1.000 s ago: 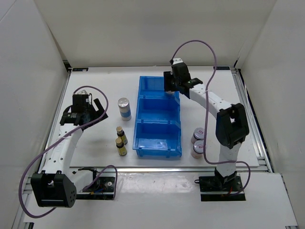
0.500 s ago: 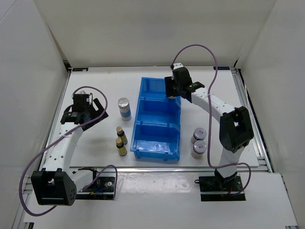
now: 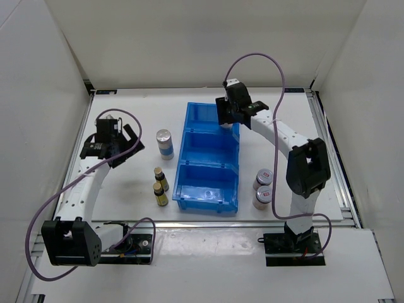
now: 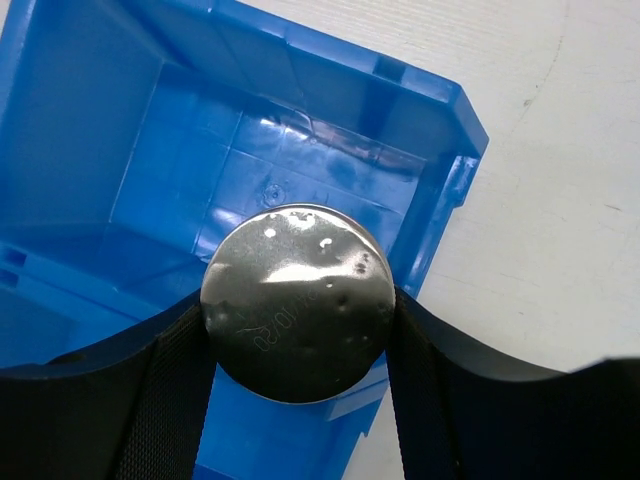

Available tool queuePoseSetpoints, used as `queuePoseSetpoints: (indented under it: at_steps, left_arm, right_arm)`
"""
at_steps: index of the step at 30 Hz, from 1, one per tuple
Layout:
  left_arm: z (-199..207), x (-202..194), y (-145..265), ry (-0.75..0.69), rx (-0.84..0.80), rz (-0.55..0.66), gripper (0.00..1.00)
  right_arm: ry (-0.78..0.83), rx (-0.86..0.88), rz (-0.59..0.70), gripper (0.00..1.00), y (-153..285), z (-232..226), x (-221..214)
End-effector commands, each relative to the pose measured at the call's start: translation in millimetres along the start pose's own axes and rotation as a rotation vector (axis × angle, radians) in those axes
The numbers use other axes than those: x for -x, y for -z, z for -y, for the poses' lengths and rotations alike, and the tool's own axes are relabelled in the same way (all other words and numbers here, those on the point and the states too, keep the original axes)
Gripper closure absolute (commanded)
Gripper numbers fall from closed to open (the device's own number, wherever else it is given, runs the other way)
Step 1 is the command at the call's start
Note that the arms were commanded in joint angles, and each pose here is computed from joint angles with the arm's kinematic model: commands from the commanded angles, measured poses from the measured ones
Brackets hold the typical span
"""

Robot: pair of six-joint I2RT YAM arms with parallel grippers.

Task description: Organize the condiment bottles

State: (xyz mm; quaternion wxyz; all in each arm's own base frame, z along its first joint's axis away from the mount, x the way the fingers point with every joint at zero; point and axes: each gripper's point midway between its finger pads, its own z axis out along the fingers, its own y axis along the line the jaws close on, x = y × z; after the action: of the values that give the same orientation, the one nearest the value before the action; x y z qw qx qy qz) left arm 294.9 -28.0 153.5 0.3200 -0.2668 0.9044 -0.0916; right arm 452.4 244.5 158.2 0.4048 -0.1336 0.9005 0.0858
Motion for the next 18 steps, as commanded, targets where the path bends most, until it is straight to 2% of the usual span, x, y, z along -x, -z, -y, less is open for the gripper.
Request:
queuePoseSetpoints:
  at_steps: [1,5,8,14,18]
  left_arm:
    - [24.8,38.2,18.8,-0.055,-0.085,0.109,0.0]
    - [32.3,55.2,25.2,-0.094,-0.101,0.159,0.0]
    - [38.1,62.4,24.3,-0.116,-0.114,0.166,0.0]
    - [47.4,65.9,19.7,-0.129,-0.156,0.149,0.0]
    - [66.8,70.5,15.4,-0.203,-0.253,0.15,0.0]
  right_arm:
    - [-0.038,-0.01,0.083,0.42,21.5,-2.5,39.5]
    - [-0.089,-0.014,0.058,0.22,35.2,-3.2,41.0]
    - [-0.104,-0.009,0.077,0.14,45.4,-3.3,46.1]
    - [-0.104,-0.042,0.075,0.07,47.6,3.2,43.8]
    - [-0.103,-0.081,0.121,0.02,73.1,13.1,56.4]
